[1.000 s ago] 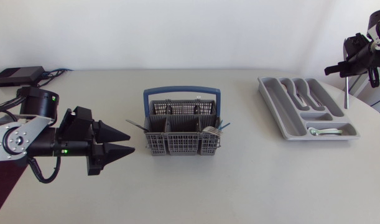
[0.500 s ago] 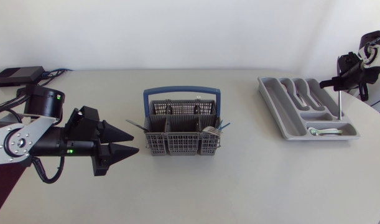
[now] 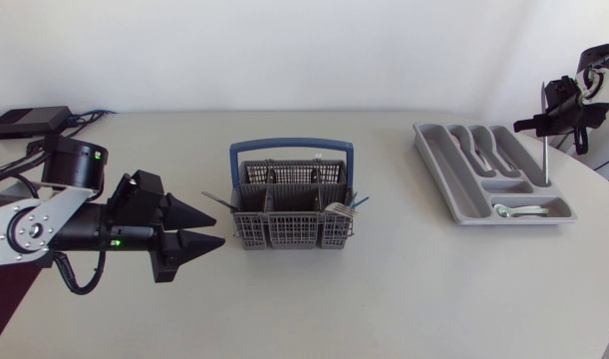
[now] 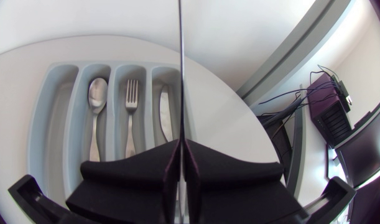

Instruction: Sort the cutlery from the basket into the organizer compartments.

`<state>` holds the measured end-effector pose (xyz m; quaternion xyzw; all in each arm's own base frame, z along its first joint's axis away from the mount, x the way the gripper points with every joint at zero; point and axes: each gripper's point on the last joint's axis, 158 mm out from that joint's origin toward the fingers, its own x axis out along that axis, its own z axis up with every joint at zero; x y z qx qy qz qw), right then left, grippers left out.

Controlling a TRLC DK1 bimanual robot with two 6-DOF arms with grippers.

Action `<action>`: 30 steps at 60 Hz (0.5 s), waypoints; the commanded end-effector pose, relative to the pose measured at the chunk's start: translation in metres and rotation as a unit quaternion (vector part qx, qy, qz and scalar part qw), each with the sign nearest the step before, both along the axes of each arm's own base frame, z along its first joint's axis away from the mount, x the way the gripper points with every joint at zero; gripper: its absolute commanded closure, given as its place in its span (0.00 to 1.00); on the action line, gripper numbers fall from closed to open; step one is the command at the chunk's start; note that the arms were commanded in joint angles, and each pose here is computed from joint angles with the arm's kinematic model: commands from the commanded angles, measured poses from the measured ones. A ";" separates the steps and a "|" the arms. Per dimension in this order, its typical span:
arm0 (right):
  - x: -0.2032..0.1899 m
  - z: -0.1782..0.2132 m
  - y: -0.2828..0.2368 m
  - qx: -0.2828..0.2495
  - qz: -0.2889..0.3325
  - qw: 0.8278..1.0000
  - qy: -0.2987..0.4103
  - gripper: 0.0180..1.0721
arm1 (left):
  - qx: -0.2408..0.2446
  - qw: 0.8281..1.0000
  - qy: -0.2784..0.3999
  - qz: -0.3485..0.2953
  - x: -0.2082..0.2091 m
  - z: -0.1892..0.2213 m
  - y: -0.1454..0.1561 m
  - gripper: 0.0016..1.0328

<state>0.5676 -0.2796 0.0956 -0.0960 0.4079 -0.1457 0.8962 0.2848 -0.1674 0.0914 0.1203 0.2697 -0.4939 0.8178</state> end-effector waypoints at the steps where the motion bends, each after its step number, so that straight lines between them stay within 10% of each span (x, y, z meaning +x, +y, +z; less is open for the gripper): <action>1: 0.007 -0.005 -0.004 0.010 -0.010 1.000 -0.004 0.95 | -0.003 1.000 0.001 0.004 -0.002 0.000 -0.001 0.42; 30: 0.017 -0.047 -0.012 0.012 -0.023 0.999 0.019 0.95 | -0.002 1.000 0.003 0.004 -0.002 -0.003 -0.001 0.42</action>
